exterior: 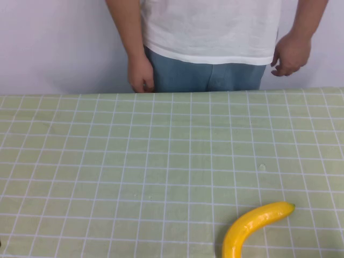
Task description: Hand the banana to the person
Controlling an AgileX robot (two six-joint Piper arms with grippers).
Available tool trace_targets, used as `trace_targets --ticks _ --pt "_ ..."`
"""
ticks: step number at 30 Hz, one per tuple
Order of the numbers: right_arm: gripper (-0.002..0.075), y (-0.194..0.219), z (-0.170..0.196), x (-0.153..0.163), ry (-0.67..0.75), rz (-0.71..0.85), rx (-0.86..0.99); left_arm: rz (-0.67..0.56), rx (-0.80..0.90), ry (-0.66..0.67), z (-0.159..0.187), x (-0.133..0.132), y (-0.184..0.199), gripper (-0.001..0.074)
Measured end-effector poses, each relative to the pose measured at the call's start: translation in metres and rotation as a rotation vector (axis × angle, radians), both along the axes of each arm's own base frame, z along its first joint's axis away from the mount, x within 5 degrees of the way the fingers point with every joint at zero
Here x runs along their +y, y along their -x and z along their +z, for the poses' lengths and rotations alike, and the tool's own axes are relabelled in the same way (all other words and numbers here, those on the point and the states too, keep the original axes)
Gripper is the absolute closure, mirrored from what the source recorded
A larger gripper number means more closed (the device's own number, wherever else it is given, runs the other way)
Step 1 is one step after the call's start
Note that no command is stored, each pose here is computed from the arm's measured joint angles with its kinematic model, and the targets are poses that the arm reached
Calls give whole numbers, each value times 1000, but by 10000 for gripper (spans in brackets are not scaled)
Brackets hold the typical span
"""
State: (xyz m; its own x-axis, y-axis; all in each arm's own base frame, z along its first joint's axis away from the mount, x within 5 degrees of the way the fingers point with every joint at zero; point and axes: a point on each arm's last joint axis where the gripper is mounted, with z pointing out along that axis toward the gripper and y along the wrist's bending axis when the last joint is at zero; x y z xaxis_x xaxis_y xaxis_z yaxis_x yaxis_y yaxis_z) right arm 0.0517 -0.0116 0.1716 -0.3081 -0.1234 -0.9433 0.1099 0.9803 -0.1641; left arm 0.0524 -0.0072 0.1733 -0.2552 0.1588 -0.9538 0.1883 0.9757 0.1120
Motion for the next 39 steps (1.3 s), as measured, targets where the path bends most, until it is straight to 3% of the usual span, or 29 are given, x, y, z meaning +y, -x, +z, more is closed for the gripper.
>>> trace_targets --ticks 27,31,39 --pt "733 -1 2 2 -47 10 -36 -1 1 -2 0 0 0 738" --pt "733 -4 14 4 -37 39 -169 -1 1 -2 0 0 0 738" --pt "733 2 60 13 10 150 -683 -1 1 -2 0 0 0 738"
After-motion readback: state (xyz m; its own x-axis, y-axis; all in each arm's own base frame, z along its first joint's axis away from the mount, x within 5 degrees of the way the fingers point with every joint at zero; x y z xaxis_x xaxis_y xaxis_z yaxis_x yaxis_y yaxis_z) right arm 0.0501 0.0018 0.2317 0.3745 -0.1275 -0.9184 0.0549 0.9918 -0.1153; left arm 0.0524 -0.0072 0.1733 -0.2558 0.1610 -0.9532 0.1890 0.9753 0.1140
